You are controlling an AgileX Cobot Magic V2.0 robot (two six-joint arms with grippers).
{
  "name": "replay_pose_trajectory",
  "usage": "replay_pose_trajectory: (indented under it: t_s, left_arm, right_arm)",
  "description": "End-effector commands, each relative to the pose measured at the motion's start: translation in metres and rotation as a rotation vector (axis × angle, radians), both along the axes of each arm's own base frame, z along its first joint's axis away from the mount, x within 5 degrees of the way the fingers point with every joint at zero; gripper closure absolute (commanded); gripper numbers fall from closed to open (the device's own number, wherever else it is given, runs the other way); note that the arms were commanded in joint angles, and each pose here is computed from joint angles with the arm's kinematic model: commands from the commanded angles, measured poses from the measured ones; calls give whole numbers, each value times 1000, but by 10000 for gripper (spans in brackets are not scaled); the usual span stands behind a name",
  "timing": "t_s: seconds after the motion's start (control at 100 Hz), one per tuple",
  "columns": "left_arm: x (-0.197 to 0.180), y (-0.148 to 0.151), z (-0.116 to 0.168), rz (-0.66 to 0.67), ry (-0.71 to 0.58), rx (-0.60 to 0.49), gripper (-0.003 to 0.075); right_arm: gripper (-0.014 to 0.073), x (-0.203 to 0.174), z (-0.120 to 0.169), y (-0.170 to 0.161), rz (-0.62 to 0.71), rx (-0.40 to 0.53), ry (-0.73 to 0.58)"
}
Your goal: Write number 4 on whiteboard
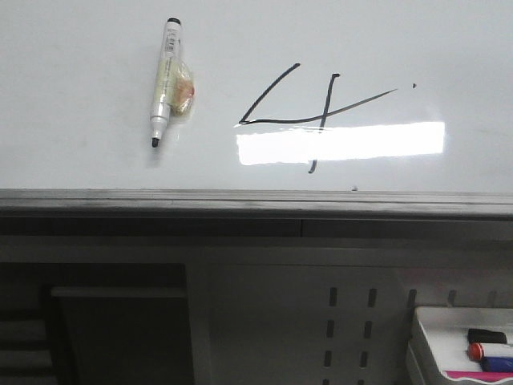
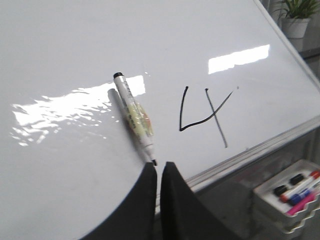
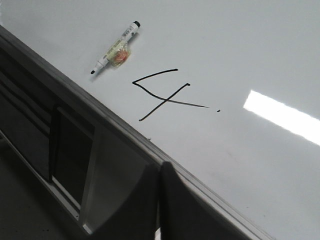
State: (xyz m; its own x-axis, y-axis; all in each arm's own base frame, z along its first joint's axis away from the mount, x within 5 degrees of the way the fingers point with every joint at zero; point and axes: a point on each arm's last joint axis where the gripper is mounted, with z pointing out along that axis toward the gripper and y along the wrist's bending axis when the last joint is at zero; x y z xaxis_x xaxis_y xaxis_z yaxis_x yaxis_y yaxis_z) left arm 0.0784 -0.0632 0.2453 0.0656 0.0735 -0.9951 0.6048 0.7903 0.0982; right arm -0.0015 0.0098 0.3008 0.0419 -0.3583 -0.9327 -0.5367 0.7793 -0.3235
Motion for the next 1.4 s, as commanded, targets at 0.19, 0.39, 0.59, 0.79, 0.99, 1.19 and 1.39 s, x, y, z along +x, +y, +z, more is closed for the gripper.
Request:
replay_pose_trajectory:
  t_s: [0.19, 0.39, 0.59, 0.79, 0.99, 1.19, 1.39]
  left_arm:
    - [-6, 29, -28, 186, -131, -107, 741]
    - [-15, 39, -33, 265, -107, -68, 741]
    - [-23, 44, -49, 325, 26, -35, 741]
    - [-26, 46, -63, 385, 189, -50, 741]
    - [-28, 44, -70, 371, 277, -36, 741]
    - [-28, 43, -71, 370, 280, -37, 741]
    - [-28, 43, -71, 370, 280, -37, 741]
  right_arm:
    - [634, -1, 12, -1, -15, 42, -77]
    - [634, -1, 12, -1, -15, 42, -77]
    - [634, -1, 12, -1, -15, 42, -77]
    - [634, -1, 12, -1, -15, 42, -77]
    - [634, -1, 12, -1, -15, 42, -77]
    - [634, -1, 12, -1, -15, 42, -77]
    - [634, -1, 12, -1, -15, 42, -77]
